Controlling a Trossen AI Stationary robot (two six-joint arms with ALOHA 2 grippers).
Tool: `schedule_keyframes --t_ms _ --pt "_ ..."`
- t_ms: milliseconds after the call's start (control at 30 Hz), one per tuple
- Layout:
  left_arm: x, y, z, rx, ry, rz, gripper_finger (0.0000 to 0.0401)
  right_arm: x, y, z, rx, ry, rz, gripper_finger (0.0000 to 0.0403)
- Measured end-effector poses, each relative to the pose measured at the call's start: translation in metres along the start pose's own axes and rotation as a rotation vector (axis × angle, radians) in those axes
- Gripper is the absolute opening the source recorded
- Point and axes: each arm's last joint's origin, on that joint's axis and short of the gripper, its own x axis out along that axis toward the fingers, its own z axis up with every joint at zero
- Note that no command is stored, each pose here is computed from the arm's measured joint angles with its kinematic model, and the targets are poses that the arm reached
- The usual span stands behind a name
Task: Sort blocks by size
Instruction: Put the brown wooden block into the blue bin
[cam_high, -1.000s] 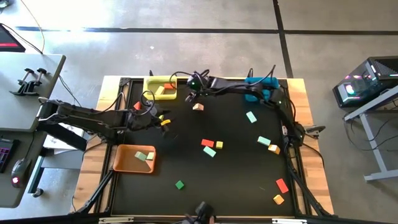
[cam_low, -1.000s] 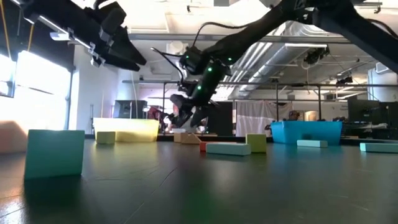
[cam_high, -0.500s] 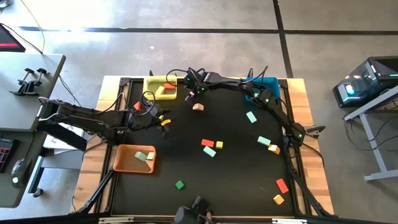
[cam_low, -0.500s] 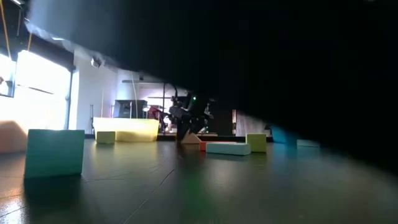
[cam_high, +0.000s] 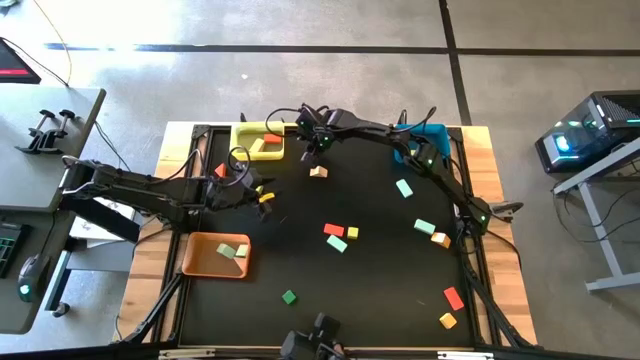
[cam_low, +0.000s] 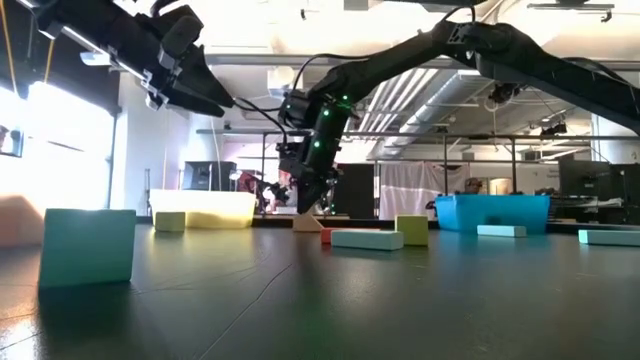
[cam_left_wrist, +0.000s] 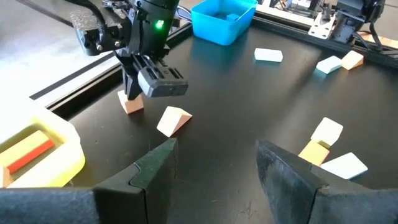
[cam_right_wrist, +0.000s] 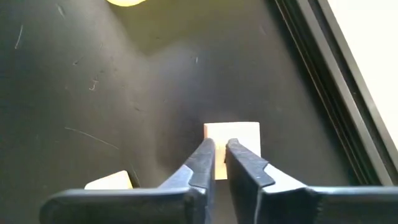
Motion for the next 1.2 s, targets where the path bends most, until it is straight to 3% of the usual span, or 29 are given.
schedule_keyframes --t_ms 133,233,500,700,933,1200 --pt "-0.001 -0.002 -0.001 0.004 0.001 -0.009 0.0201 0.0 0.0 0.0 0.001 0.003 -0.002 0.0026" --pt "-0.001 -0.002 -0.001 0.005 0.0 -0.008 0.0201 -0.001 0.0 -0.002 -0.001 0.017 0.012 0.0046" --pt "-0.001 -0.002 -0.001 0.005 -0.001 -0.004 0.0201 -0.004 0.001 -0.003 -0.027 0.028 0.054 0.0165" --pt "-0.001 -0.002 0.0 0.005 -0.004 0.003 0.0201 -0.002 -0.005 -0.003 -0.037 0.029 0.005 0.0235" --pt "-0.001 -0.002 0.0 0.004 -0.005 0.002 0.0201 0.001 -0.019 -0.005 -0.045 0.036 -0.004 0.0234" --pt "-0.001 -0.002 0.0 0.003 -0.006 0.002 0.0201 -0.012 -0.017 -0.017 -0.041 0.157 0.122 0.0231"
